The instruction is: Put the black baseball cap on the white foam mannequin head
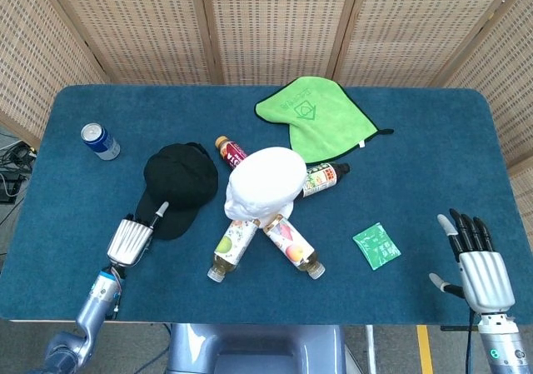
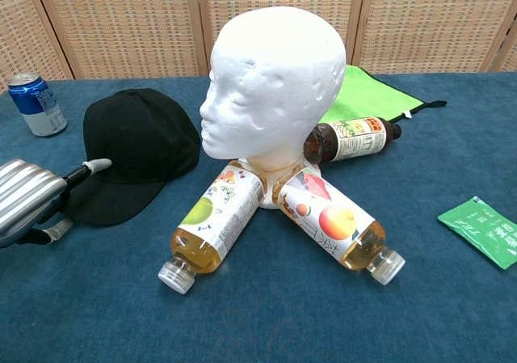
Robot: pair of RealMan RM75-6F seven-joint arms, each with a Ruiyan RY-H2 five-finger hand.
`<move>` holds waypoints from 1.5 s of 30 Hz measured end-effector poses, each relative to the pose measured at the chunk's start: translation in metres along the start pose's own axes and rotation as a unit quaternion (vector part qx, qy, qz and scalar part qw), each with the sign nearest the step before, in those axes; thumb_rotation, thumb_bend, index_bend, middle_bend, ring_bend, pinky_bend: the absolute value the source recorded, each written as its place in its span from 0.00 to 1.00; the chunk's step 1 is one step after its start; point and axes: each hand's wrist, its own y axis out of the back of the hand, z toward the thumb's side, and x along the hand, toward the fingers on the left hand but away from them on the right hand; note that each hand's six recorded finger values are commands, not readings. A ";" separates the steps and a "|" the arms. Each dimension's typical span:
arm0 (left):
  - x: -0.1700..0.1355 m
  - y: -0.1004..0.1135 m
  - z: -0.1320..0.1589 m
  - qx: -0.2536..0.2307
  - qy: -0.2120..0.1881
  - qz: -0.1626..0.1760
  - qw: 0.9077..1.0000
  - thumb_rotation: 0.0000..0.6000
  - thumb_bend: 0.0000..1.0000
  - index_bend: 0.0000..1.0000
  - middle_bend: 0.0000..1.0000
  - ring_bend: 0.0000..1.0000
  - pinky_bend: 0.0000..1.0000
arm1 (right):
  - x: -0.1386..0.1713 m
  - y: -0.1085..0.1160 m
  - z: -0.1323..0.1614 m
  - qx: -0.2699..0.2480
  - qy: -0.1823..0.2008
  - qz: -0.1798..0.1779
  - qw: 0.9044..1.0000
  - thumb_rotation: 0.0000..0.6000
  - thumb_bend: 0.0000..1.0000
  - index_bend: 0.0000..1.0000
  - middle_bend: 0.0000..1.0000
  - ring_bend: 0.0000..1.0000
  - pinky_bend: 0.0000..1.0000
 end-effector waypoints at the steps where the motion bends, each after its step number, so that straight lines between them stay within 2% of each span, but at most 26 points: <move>1: 0.001 0.000 0.000 -0.002 0.002 0.002 1.000 1.00 0.37 0.23 0.82 0.77 0.66 | 0.000 0.000 0.000 0.000 0.000 0.000 1.000 1.00 0.08 0.07 0.00 0.00 0.00; 3: 0.002 0.002 0.000 -0.003 0.006 0.007 1.000 1.00 0.37 0.27 0.82 0.77 0.66 | 0.000 -0.001 0.000 0.001 0.000 0.001 1.000 1.00 0.08 0.07 0.00 0.00 0.00; 8: 0.005 0.006 0.000 -0.008 0.012 0.018 1.000 1.00 0.37 0.31 0.82 0.78 0.66 | 0.000 -0.002 0.001 0.002 0.001 0.003 1.000 1.00 0.08 0.08 0.00 0.00 0.00; 17: 0.013 0.014 -0.003 -0.013 0.024 0.035 0.999 1.00 0.37 0.35 0.82 0.78 0.66 | 0.000 -0.003 0.001 0.003 0.001 0.003 1.000 1.00 0.08 0.08 0.00 0.00 0.00; 19: 0.015 0.014 -0.005 -0.011 0.028 0.036 0.999 1.00 0.37 0.38 0.82 0.78 0.67 | 0.000 -0.003 0.001 0.003 0.003 0.004 1.000 1.00 0.08 0.09 0.00 0.00 0.00; 22: 0.020 0.014 -0.007 -0.001 0.030 0.033 0.999 1.00 0.41 0.50 0.83 0.80 0.67 | 0.000 -0.004 0.002 0.004 0.005 0.005 1.000 1.00 0.08 0.09 0.00 0.00 0.00; 26: 0.026 0.016 -0.008 0.037 0.013 0.032 0.999 1.00 0.52 0.73 0.87 0.83 0.69 | 0.000 -0.004 0.002 0.004 0.005 0.004 1.000 1.00 0.08 0.10 0.00 0.00 0.00; 27: 0.028 0.017 -0.008 0.055 0.002 0.033 0.998 1.00 0.55 0.76 0.89 0.84 0.69 | 0.000 -0.005 0.002 0.005 0.004 0.004 1.000 1.00 0.08 0.10 0.00 0.00 0.00; 31: 0.036 0.028 -0.011 0.110 -0.037 0.053 0.992 1.00 0.57 0.77 0.91 0.85 0.69 | -0.001 -0.005 0.000 0.005 0.002 0.005 1.000 1.00 0.08 0.11 0.00 0.00 0.00; 38: 0.046 0.046 -0.020 0.155 -0.058 0.086 0.983 1.00 0.59 0.77 0.92 0.85 0.69 | 0.000 -0.001 0.000 0.003 0.003 -0.003 1.000 1.00 0.08 0.12 0.00 0.00 0.00; 44: 0.050 0.068 -0.030 0.186 -0.071 0.130 0.971 1.00 0.59 0.79 0.92 0.85 0.69 | 0.000 0.003 -0.003 -0.001 -0.001 -0.009 1.000 1.00 0.08 0.13 0.00 0.00 0.00; 45: 0.051 0.075 -0.034 0.197 -0.073 0.144 0.967 1.00 0.60 0.80 0.92 0.85 0.69 | 0.000 0.003 -0.003 -0.002 0.000 -0.010 1.000 1.00 0.08 0.14 0.00 0.00 0.00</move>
